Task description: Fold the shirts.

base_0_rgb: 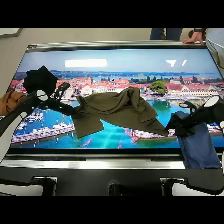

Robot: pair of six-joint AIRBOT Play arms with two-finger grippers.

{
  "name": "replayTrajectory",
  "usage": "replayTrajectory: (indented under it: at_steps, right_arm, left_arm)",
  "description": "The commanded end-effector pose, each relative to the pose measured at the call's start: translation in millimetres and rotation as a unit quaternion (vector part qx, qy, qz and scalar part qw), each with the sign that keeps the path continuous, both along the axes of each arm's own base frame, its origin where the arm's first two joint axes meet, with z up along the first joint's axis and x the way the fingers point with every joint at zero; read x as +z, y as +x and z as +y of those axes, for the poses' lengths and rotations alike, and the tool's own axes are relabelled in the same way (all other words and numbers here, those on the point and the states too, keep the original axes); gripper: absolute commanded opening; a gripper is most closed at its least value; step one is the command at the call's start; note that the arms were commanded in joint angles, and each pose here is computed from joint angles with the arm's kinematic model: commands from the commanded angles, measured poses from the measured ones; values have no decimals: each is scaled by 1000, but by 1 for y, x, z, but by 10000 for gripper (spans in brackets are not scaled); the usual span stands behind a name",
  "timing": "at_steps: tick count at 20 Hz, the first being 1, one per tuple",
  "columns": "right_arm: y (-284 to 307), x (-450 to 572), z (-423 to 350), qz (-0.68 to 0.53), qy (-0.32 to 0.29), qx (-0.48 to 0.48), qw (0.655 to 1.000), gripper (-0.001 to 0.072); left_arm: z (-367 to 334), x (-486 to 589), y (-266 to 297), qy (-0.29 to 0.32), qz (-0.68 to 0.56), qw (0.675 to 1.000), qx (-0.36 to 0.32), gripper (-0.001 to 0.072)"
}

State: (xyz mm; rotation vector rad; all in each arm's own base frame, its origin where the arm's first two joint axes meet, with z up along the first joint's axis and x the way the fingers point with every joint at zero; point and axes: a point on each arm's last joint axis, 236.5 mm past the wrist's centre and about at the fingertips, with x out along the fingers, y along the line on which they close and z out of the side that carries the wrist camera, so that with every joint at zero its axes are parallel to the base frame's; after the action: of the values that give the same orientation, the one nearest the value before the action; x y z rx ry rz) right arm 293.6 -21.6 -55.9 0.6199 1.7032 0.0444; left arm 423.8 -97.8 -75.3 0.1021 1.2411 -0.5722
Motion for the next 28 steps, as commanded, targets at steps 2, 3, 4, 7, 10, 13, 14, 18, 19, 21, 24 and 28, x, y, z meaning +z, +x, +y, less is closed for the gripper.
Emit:
replayTrajectory:
  at_steps: [2, 3, 4, 7, 10, 13, 14, 18, 19, 21, 24, 28]
  right_arm:
    - [0, -27, -3, -7, -15, -18, 1000, 558]
    - [0, -29, -5, -7, -18, -18, 1000, 557]
    - [2, -32, -7, -7, -22, -19, 1000, 557]
    - [12, -44, -4, -16, -23, -23, 999, 547]
    - [27, -57, 10, -37, -41, 2, 998, 373]
    - [50, -43, 20, -71, -55, 28, 996, 41]
    - [61, -25, 22, -90, -54, 34, 994, 40]
    - [129, 144, 8, -313, -107, 27, 943, 39]
    - [141, 220, 3, -409, -133, 14, 903, 40]
    - [127, 389, -5, -601, -191, -20, 776, 41]
    - [2, 600, -8, -800, -260, -97, 532, 41]
    - [-89, 637, 9, -835, -251, -119, 474, 41]
  left_arm:
    - [-2, 11, -6, -7, 12, 1000, 7, 39]
    - [-3, 10, -8, -8, 17, 1000, 8, 39]
    - [-4, 11, -10, -10, 21, 1000, 7, 39]
    - [-12, 14, -14, -30, 30, 999, 10, 39]
    - [-21, 20, -15, -55, 39, 997, 22, 40]
    - [-26, 44, -14, -73, 37, 995, 49, 39]
    - [-27, 68, -7, -77, 7, 996, 49, 38]
    - [-18, 268, 18, -114, -213, 967, 83, 38]
    - [-11, 338, 13, -133, -288, 943, 105, 38]
    - [10, 487, -29, -181, -444, 864, 151, 38]
    - [44, 635, -141, -234, -603, 734, 207, 38]
    - [37, 678, -227, -261, -661, 678, 190, 37]
